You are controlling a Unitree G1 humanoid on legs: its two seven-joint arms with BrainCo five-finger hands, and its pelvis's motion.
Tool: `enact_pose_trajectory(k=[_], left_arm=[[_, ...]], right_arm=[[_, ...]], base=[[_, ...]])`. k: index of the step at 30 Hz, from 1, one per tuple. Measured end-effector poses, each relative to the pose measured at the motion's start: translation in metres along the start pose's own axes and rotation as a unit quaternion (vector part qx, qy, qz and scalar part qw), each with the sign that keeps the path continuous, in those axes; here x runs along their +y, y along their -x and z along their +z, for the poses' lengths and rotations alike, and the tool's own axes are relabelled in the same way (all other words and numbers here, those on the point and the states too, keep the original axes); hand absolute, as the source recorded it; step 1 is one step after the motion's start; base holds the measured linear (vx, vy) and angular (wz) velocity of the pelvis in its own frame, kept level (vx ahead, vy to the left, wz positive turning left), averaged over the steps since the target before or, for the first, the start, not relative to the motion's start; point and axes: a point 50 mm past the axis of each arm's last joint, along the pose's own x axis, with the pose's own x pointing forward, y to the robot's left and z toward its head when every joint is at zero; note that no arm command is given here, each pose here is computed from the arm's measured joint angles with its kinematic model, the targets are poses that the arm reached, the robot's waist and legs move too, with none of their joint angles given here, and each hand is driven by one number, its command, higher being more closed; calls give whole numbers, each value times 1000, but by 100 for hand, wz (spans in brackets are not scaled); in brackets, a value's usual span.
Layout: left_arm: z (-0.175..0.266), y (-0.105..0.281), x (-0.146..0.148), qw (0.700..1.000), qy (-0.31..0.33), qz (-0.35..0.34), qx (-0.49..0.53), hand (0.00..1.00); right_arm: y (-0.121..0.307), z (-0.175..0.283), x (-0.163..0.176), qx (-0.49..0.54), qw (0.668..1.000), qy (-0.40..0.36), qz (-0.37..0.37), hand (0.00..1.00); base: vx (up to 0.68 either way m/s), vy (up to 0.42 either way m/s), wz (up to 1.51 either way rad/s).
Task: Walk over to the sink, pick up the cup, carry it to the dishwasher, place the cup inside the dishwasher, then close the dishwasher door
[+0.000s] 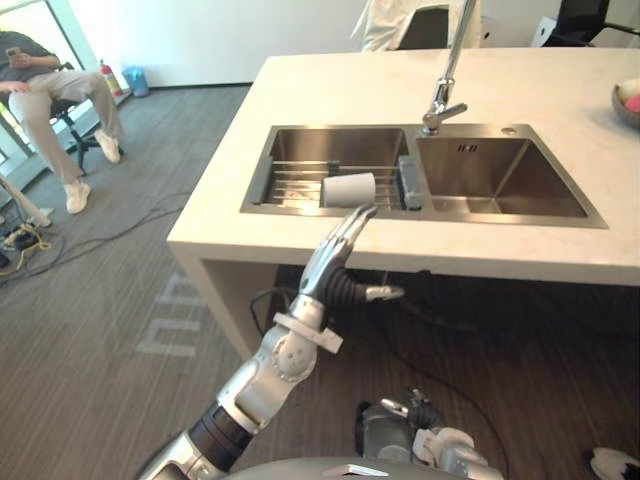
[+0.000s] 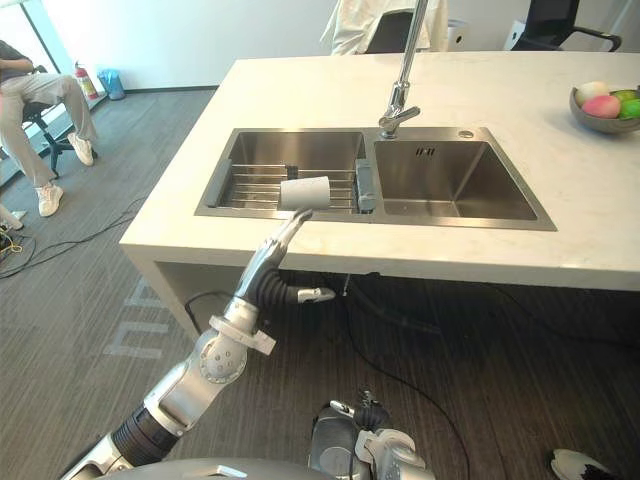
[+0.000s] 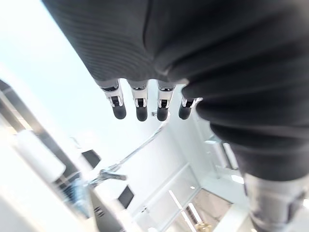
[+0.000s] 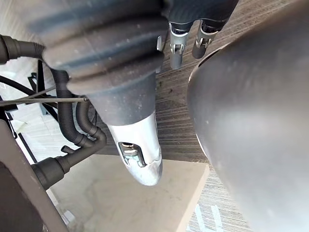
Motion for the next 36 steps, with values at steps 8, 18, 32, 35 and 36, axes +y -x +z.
enact_pose_trajectory(k=[8,18,32,35,36], left_arm=[[3,-7,-6,999,-14,-49,9,0],[-13,2,-29,982,-62,-151,91,0],[-56,-5,5,959,-164,-175,149,0],[-62,-3,16,950,-187,-198,155,0],[-61,-1,13,947,-182,-214,155,0]], right_arm=[[0,-14,6,73,996,52,23,0],[-7,-35,26,125,984,101,71,0],[-5,-44,6,132,990,48,11,0],[-5,-51,9,150,988,29,11,0],[-5,-53,6,162,986,35,8,0]], base=[[266,-164,-31],[323,80,-26],[145,22,21],[36,-126,29],[23,-185,44]])
